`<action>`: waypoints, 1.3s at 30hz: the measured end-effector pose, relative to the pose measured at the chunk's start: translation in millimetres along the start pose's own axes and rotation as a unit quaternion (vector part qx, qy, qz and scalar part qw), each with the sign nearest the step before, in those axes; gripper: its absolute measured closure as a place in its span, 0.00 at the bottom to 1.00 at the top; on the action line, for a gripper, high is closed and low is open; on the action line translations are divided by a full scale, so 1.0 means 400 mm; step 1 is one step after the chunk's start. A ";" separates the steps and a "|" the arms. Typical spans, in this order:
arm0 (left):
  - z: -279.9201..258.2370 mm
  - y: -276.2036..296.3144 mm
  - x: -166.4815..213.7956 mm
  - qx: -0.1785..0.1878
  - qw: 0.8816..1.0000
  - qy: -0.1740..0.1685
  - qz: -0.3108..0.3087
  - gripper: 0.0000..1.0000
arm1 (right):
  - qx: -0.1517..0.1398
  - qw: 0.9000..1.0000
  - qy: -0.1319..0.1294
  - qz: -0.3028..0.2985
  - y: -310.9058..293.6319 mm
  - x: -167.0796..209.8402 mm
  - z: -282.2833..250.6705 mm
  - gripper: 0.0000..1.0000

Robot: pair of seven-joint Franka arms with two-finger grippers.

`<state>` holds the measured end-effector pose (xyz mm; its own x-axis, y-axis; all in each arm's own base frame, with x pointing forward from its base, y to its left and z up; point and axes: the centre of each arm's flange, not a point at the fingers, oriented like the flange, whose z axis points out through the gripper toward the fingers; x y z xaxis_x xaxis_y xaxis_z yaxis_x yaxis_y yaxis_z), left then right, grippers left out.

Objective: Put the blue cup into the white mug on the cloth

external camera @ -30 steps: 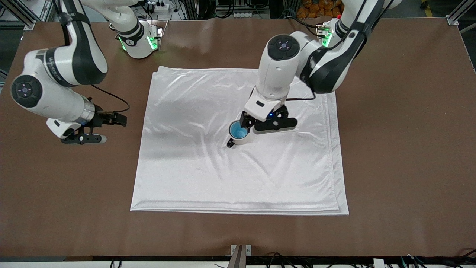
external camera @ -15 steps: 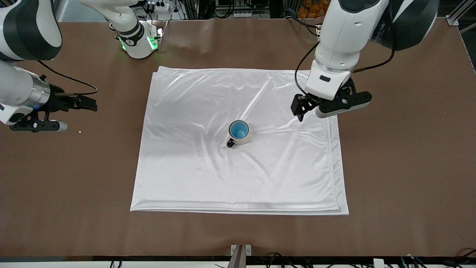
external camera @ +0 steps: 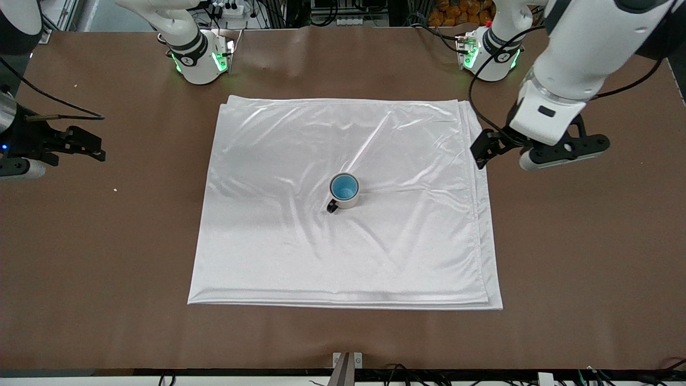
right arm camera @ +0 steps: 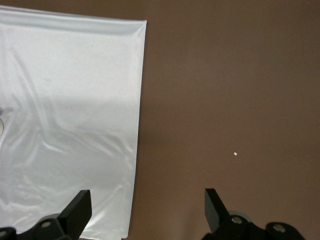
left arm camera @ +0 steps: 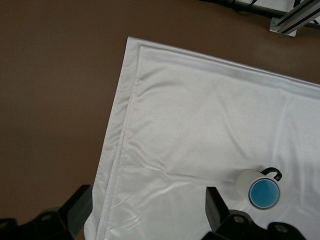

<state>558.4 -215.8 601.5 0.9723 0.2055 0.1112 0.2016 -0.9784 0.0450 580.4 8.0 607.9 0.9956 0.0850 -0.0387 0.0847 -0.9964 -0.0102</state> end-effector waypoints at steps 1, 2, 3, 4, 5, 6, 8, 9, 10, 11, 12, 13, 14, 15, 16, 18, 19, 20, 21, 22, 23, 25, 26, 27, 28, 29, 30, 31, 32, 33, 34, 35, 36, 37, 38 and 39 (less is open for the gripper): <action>-0.002 -0.019 0.008 0.001 1.000 -0.003 0.001 0.00 | -0.002 1.000 0.008 0.000 0.001 0.000 -0.011 0.00; -0.003 -0.035 0.014 0.001 1.000 -0.006 0.001 0.00 | -0.003 1.000 0.013 0.000 0.001 0.000 -0.020 0.00; -0.006 -0.049 0.019 0.002 1.000 -0.008 -0.001 0.00 | -0.004 1.000 0.018 0.001 0.003 -0.001 -0.027 0.00; -0.008 -0.061 0.022 0.002 1.000 -0.009 -0.003 0.00 | -0.005 1.000 0.021 0.001 0.005 -0.003 -0.033 0.00; -0.010 -0.074 0.026 0.002 1.000 -0.010 -0.005 0.00 | -0.005 1.000 0.023 0.003 0.010 -0.005 -0.038 0.00; -0.012 -0.083 0.029 0.003 1.000 -0.011 -0.007 0.00 | -0.005 1.000 0.024 0.005 0.014 -0.007 -0.041 0.00; -0.015 -0.100 0.034 0.004 1.000 -0.011 -0.008 0.00 | -0.005 1.000 0.026 0.009 0.026 -0.010 -0.044 0.00; -0.016 -0.108 0.037 0.005 1.000 -0.012 -0.006 0.00 | -0.005 1.000 0.026 0.011 0.032 -0.010 -0.046 0.00; -0.017 -0.118 0.040 0.005 1.000 -0.012 -0.004 0.00 | -0.005 1.000 0.027 0.012 0.037 -0.011 -0.046 0.00; -0.018 -0.130 0.045 0.005 1.000 -0.012 0.000 0.00 | -0.005 0.999 0.029 0.014 0.041 -0.010 -0.047 0.00; -0.019 -0.139 0.049 0.005 1.000 -0.012 0.003 0.00 | -0.005 0.999 0.029 0.014 0.043 -0.010 -0.047 0.00; -0.019 -0.152 0.054 0.004 1.000 -0.013 0.006 0.00 | -0.005 0.999 0.030 0.015 0.045 -0.010 -0.048 0.00; -0.019 -0.163 0.059 0.002 1.000 -0.014 0.009 0.00 | -0.005 0.999 0.031 0.015 0.045 -0.009 -0.048 0.00; -0.020 -0.176 0.065 0.001 1.000 -0.014 0.011 0.00 | -0.006 0.999 0.033 0.015 0.045 -0.009 -0.049 0.00; -0.020 -0.188 0.071 0.001 1.000 -0.015 0.013 0.00 | -0.006 0.999 0.034 0.015 0.045 -0.008 -0.050 0.00; -0.020 -0.213 0.082 0.001 1.000 -0.015 0.019 0.00 | -0.006 0.999 0.036 0.014 0.043 -0.007 -0.051 0.00; -0.020 -0.227 0.088 0.001 1.000 -0.014 0.023 0.00 | -0.006 0.999 0.037 0.014 0.043 -0.006 -0.051 0.00; -0.020 -0.241 0.094 0.001 1.000 -0.014 0.028 0.00 | -0.006 0.999 0.038 0.014 0.042 -0.006 -0.052 0.00; -0.020 -0.258 0.101 0.002 0.999 -0.014 0.032 0.00 | -0.006 0.999 0.039 0.013 0.041 -0.005 -0.052 0.00; -0.020 -0.276 0.108 0.002 0.999 -0.014 0.038 0.00 | -0.005 0.999 0.039 0.013 0.040 -0.005 -0.052 0.00; -0.020 -0.295 0.115 0.002 0.999 -0.014 0.041 0.00 | -0.005 0.999 0.039 0.013 0.039 -0.005 -0.052 0.00; -0.020 -0.329 0.127 0.003 0.999 -0.014 0.046 0.00 | -0.004 0.999 0.039 0.013 0.038 -0.005 -0.052 0.00; -0.020 -0.343 0.132 0.003 0.999 -0.014 0.047 0.00 | -0.003 0.999 0.039 0.013 0.038 -0.005 -0.052 0.00; -0.020 -0.356 0.135 0.003 0.999 -0.015 0.047 0.00 | -0.003 0.999 0.039 0.013 0.038 -0.005 -0.052 0.00; -0.020 -0.365 0.138 0.003 0.999 -0.016 0.047 0.00 | -0.003 0.999 0.039 0.014 0.037 -0.005 -0.051 0.00; -0.019 -0.371 0.139 0.003 0.999 -0.017 0.047 0.00 | -0.002 0.999 0.039 0.014 0.037 -0.005 -0.051 0.00; -0.019 -0.374 0.140 0.003 0.999 -0.017 0.047 0.00 | -0.002 0.999 0.039 0.016 0.037 -0.005 -0.051 0.00; -0.020 -0.375 0.140 0.004 0.999 -0.018 0.047 0.00 | -0.001 0.999 0.039 0.018 0.037 -0.005 -0.051 0.00; -0.020 -0.375 0.140 0.004 0.999 -0.018 0.047 0.00 | -0.001 0.999 0.039 0.021 0.036 -0.005 -0.050 0.00; -0.020 -0.375 0.139 0.004 0.999 -0.018 0.047 0.00 | 0.000 0.999 0.039 0.024 0.036 -0.005 -0.050 0.00; -0.020 -0.375 0.139 0.004 0.999 -0.018 0.047 0.00 | 0.000 0.999 0.039 0.025 0.036 -0.005 -0.050 0.00; -0.021 -0.376 0.139 0.004 0.999 -0.018 0.047 0.00 | 0.000 0.999 0.039 0.026 0.036 -0.005 -0.050 0.00; -0.021 -0.377 0.139 0.004 0.999 -0.018 0.046 0.00 | 0.000 0.999 0.039 0.026 0.036 -0.005 -0.050 0.00; -0.021 -0.379 0.139 0.004 0.999 -0.018 0.046 0.00 | 0.001 0.999 0.039 0.027 0.036 -0.005 -0.050 0.00; -0.021 -0.382 0.140 0.004 0.999 -0.019 0.045 0.00 | 0.001 0.999 0.039 0.027 0.036 -0.005 -0.050 0.00; -0.021 -0.384 0.140 0.005 0.999 -0.020 0.044 0.00 | 0.001 0.999 0.039 0.027 0.036 -0.005 -0.050 0.00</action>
<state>580.8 -53.8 609.2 0.9902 0.1172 0.0753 0.1154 -0.9929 0.0276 580.4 -6.5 627.9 0.9988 0.0296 0.0378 0.0300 -0.9995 -0.0120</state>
